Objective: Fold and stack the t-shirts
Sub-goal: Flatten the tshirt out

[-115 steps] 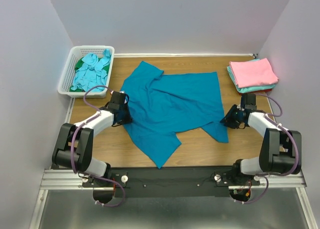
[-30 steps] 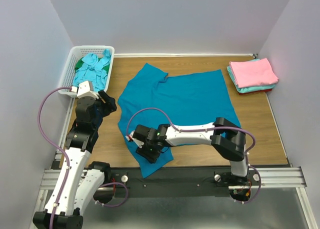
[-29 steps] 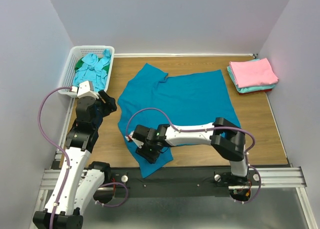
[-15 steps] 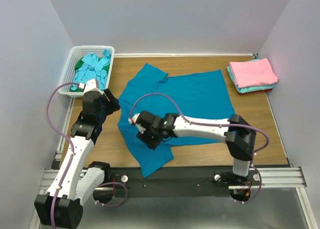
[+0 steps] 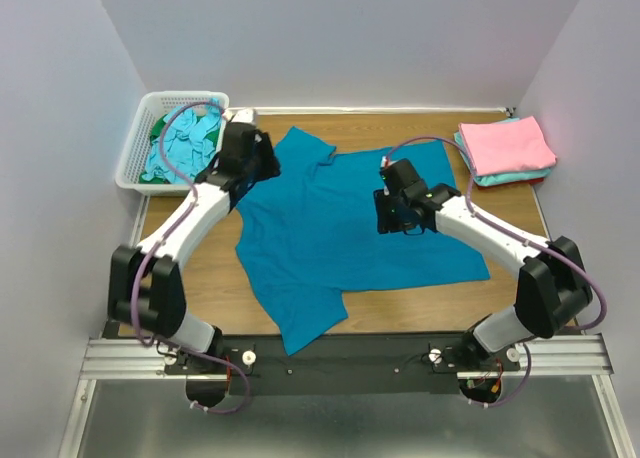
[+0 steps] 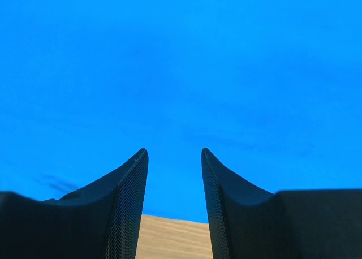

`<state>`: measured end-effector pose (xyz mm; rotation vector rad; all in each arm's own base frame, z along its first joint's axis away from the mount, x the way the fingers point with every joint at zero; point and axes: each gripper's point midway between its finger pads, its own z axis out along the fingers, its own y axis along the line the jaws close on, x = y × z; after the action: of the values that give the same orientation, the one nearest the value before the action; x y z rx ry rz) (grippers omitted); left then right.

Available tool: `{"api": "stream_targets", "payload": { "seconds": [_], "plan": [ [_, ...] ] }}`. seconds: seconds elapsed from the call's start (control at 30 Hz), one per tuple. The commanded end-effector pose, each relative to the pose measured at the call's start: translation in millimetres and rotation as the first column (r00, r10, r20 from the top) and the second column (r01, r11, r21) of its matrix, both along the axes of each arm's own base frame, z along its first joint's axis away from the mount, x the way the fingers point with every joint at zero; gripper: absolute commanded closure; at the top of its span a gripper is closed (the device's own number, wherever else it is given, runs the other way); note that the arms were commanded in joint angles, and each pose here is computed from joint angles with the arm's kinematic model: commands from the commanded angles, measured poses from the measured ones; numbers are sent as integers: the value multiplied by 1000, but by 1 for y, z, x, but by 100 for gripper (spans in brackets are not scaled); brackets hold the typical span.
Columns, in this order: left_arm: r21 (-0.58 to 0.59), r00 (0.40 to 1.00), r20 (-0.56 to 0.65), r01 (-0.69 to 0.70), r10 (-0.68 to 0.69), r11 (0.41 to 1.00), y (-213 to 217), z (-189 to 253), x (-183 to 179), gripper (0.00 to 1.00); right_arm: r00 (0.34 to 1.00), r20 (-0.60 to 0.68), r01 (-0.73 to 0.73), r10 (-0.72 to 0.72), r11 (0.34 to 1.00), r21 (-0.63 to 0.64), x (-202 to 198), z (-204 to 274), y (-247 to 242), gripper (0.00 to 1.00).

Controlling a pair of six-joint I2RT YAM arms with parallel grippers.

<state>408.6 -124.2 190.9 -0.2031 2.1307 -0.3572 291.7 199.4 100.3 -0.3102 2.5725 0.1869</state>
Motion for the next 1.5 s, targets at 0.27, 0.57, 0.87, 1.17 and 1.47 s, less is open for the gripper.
{"api": "stream_targets", "payload": {
  "seconds": [0.27,0.57,0.87,1.17,1.47],
  "plan": [
    [28,966,-1,258,-258,966,-110,-36,132,69,994,-6,112,-112,981,157,23,-9,-15,50],
    [32,961,-69,270,-267,962,-126,-98,176,70,992,-65,116,-108,982,148,15,-32,-23,50],
    [6,963,-156,225,-221,974,-109,-144,184,70,989,-79,133,-123,981,138,17,-42,-29,50],
    [-54,944,-270,180,-188,982,-84,-179,177,70,987,-71,151,-142,979,140,19,-41,-35,50],
    [-73,948,-287,123,-139,990,-63,-185,184,70,985,-79,163,-154,977,135,17,-44,-38,50]
  ]
}}
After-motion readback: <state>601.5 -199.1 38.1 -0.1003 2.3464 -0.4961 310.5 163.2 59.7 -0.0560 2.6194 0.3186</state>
